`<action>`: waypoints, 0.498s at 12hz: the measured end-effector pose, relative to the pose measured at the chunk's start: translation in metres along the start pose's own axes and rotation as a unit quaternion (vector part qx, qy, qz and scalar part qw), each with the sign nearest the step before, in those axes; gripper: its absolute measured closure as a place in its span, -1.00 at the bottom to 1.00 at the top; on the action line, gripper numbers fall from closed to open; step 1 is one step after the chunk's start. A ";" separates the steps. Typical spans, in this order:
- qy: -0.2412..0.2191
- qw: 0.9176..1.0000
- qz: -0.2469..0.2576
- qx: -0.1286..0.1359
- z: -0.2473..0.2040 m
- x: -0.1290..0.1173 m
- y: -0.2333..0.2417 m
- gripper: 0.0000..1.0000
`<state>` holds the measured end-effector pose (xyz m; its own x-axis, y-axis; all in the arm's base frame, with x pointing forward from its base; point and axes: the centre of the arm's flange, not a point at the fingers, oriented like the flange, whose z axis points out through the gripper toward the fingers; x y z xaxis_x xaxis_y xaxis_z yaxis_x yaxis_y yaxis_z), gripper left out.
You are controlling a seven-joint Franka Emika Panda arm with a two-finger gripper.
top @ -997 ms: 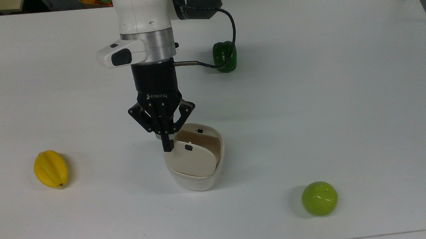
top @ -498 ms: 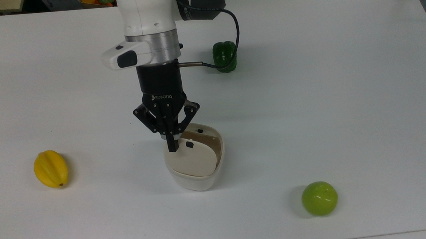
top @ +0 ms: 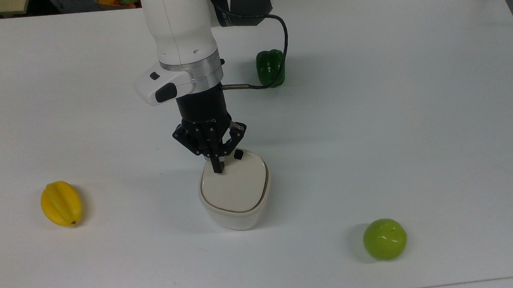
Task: Close garbage bin
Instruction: 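Push the raised lid down with the gripper fingertips, then press the lid flat onto the bin rim with the gripper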
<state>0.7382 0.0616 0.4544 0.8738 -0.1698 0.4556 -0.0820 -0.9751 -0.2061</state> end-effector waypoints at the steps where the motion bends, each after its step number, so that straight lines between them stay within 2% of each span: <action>1: -0.006 1.000 -0.001 -0.001 0.002 -0.002 0.000 0.98; 6: -0.020 1.000 -0.010 -0.003 0.015 -0.009 0.001 0.98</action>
<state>0.7370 0.0642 0.4370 0.8934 -0.1440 0.4255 -0.0664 -0.9792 -0.1920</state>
